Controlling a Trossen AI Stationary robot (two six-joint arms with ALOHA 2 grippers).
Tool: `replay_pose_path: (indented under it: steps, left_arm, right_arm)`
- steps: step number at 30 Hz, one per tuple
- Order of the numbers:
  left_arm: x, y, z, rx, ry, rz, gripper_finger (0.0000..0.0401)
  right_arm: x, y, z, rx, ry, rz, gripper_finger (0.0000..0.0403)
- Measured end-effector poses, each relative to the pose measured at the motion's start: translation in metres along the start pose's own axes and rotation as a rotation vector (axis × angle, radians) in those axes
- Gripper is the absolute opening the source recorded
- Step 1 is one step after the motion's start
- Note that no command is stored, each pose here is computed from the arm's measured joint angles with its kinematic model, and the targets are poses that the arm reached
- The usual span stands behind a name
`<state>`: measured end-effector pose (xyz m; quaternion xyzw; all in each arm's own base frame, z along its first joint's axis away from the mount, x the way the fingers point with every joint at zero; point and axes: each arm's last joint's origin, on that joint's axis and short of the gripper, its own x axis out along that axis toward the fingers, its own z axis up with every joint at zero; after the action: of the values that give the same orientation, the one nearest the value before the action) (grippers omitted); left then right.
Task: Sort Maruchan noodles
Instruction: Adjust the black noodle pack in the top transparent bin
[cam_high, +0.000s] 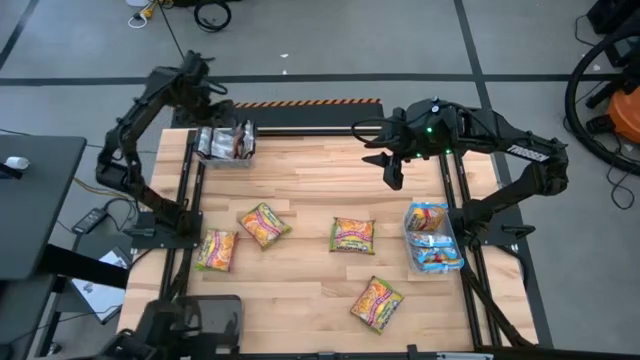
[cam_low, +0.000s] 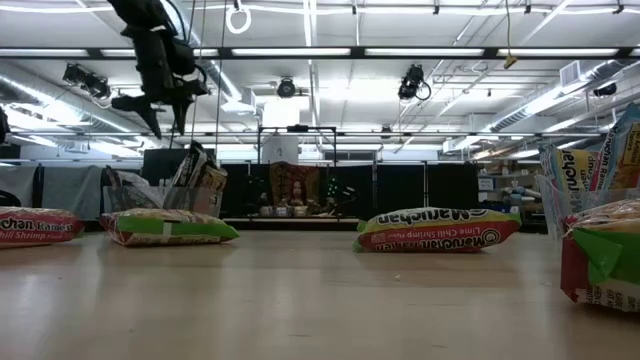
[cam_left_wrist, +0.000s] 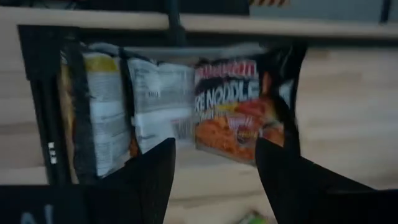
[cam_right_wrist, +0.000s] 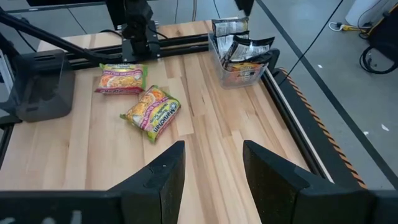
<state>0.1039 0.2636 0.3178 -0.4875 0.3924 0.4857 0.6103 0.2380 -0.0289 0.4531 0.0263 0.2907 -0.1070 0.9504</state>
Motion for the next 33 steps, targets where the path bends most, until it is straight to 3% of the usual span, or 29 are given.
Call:
replay_pose_path:
  steps: [3, 12, 20, 26, 33]
  left_arm:
    - [0.008, 0.000, -0.003, -0.031, -0.013, 0.056, 0.0223]
    - [0.059, -0.023, -0.019, 0.041, -0.068, 0.462, 0.0177]
    - [0.099, -0.013, -0.029, -0.076, -0.004, 0.481, 0.0158]
    - [0.102, -0.018, -0.028, -0.078, -0.098, 0.537, 0.0157]
    - [0.111, -0.016, -0.027, -0.165, -0.077, 0.533, 0.0157]
  right_arm:
    - [0.002, 0.000, 0.000, 0.000, -0.008, 0.000, 0.0168]
    - [0.027, 0.002, -0.018, 0.021, 0.066, -0.005, 0.0168]
    - [0.041, 0.004, -0.029, 0.056, 0.094, 0.010, 0.0168]
    - [0.043, 0.005, -0.031, 0.084, 0.110, 0.049, 0.0168]
    - [0.043, 0.006, -0.031, 0.086, 0.109, 0.053, 0.0168]
